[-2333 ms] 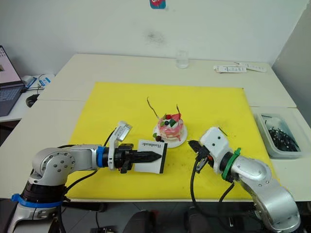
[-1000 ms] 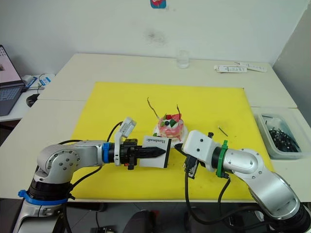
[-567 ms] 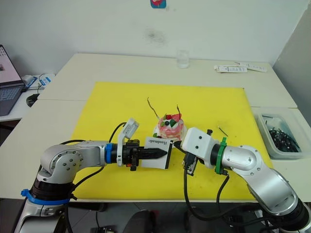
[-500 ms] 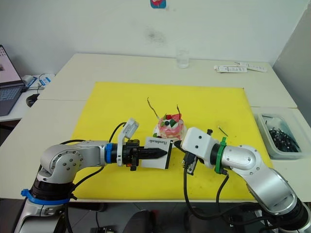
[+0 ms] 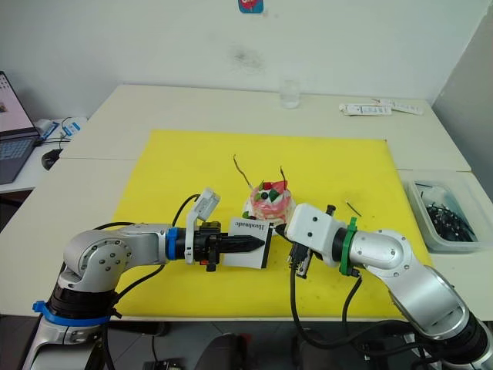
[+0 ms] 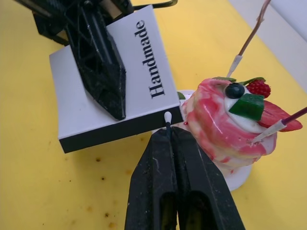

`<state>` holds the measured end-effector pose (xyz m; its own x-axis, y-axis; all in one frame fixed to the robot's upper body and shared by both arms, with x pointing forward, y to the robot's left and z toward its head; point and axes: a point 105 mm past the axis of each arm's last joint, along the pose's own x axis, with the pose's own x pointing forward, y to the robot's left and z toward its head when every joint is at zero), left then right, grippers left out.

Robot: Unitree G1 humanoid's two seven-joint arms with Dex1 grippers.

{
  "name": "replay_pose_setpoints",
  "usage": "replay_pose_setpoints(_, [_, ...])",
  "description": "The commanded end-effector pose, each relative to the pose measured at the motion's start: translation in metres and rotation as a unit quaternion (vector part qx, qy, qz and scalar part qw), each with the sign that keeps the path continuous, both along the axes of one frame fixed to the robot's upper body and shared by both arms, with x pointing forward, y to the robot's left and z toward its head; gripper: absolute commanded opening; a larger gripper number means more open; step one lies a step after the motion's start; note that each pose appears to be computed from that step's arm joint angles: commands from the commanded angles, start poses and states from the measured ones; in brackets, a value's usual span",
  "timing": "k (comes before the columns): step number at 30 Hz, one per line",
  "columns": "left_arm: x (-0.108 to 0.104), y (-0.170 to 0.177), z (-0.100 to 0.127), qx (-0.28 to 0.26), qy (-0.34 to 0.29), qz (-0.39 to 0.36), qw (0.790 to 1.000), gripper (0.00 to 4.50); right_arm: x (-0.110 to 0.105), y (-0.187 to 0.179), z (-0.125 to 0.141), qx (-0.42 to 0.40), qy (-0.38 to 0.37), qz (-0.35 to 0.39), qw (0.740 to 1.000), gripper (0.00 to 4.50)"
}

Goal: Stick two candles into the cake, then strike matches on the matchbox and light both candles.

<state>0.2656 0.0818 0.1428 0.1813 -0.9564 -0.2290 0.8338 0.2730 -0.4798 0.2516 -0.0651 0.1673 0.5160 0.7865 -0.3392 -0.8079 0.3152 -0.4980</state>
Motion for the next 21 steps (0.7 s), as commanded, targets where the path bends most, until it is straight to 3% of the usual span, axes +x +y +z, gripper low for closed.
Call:
replay_pose_setpoints(1, [-0.005,-0.010,0.022,-0.013,-0.070,-0.035,0.997,0.00,0.000,0.004,0.001,-0.021,-0.013,0.030,0.999,0.04])
replay_pose_setpoints(10, [0.013,0.016,0.038,0.048,-0.175,-0.010,0.983,0.00,-0.008,-0.002,0.002,-0.064,-0.010,0.088,0.994,0.04])
replay_pose_setpoints(14, [0.014,0.037,0.028,0.069,-0.159,0.017,0.985,0.00,-0.007,-0.004,0.014,-0.040,-0.011,0.074,0.996,0.04])
replay_pose_setpoints(21, [-0.008,0.055,-0.008,0.081,-0.084,0.038,0.993,0.00,0.005,0.011,0.041,0.059,0.000,0.029,0.998,0.04])
